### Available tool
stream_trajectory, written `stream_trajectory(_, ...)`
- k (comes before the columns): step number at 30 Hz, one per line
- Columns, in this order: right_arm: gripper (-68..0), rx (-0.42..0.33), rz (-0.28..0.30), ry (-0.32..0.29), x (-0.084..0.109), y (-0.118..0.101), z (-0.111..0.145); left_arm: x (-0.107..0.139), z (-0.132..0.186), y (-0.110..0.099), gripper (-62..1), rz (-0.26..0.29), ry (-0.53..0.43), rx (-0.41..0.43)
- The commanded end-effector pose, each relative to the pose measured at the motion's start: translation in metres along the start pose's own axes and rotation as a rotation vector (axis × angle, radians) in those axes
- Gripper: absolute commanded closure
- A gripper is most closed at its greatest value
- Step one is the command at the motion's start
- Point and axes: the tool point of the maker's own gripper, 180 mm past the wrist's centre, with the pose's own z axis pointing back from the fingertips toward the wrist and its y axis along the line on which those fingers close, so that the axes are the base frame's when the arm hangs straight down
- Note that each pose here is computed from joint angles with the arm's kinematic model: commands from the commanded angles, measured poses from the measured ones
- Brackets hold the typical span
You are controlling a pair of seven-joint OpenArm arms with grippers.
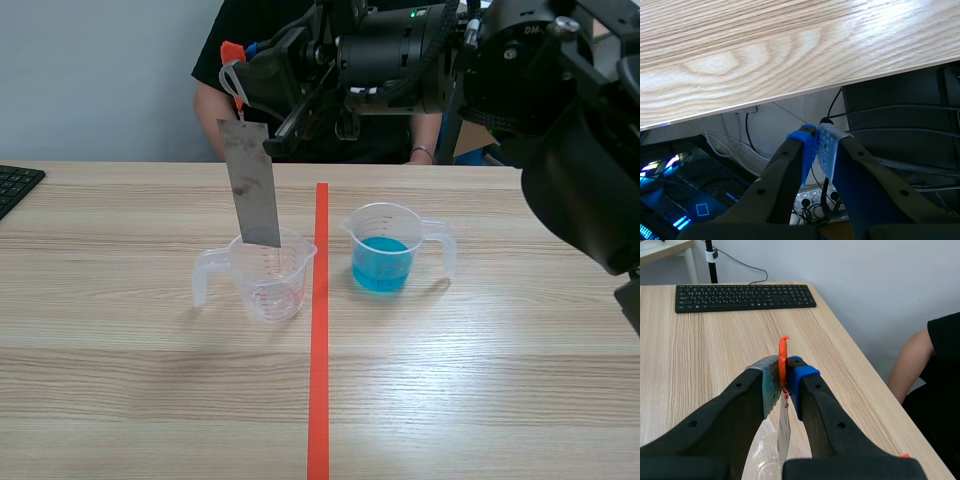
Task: Do the redox reaction experiment.
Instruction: 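Put the plate into the left beaker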
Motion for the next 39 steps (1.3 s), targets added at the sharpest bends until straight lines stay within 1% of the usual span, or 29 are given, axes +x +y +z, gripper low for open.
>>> stream_trajectory(1,-1.5,0.009,0.016,-0.040,0.014,-0.002,-0.001,0.005,0.000,-0.003,-4.7,0.008,-0.017,-0.007)
stream_trajectory(8,-1.5,0.024,-0.014,-0.015,0.000,0.002,-0.005,0.005,0.000,-0.003,-4.6,0.008,-0.017,-0.007)
stream_trajectory(15,-1.5,0.005,-0.021,-0.004,-0.013,-0.004,-0.007,0.005,0.000,-0.003,-4.7,0.008,-0.017,-0.007)
stream_trajectory(19,-1.5,-0.002,-0.040,-0.008,-0.024,-0.006,-0.012,0.005,0.000,-0.003,-4.7,0.008,-0.016,-0.007)
stream_trajectory(22,-1.5,-0.001,-0.037,-0.003,-0.032,-0.005,-0.016,0.005,0.000,-0.003,-4.7,0.008,-0.016,-0.006)
stream_trajectory(24,-1.5,0.001,-0.025,0.015,-0.040,-0.003,-0.019,0.005,0.000,-0.003,-4.7,0.008,-0.016,-0.006)
stream_trajectory(25,-1.5,0.003,-0.020,0.022,-0.044,-0.002,-0.020,0.005,0.000,-0.003,-5.8,0.008,-0.016,-0.005)
stream_trajectory(27,-1.5,0.007,-0.012,0.027,-0.051,0.000,-0.022,0.005,0.000,-0.003,-11.7,0.008,-0.016,-0.005)
stream_trajectory(31,-1.5,0.011,0.010,0.042,-0.064,0.001,-0.026,0.005,0.000,-0.003,-26.0,0.008,-0.017,-0.007)
stream_trajectory(36,-1.5,0.012,0.037,0.060,-0.071,-0.001,-0.029,0.005,0.000,-0.003,-42.9,0.008,-0.017,-0.006)
stream_trajectory(39,-1.5,0.013,0.052,0.074,-0.074,-0.001,-0.029,0.005,0.000,-0.003,-50.5,0.008,-0.016,-0.006)
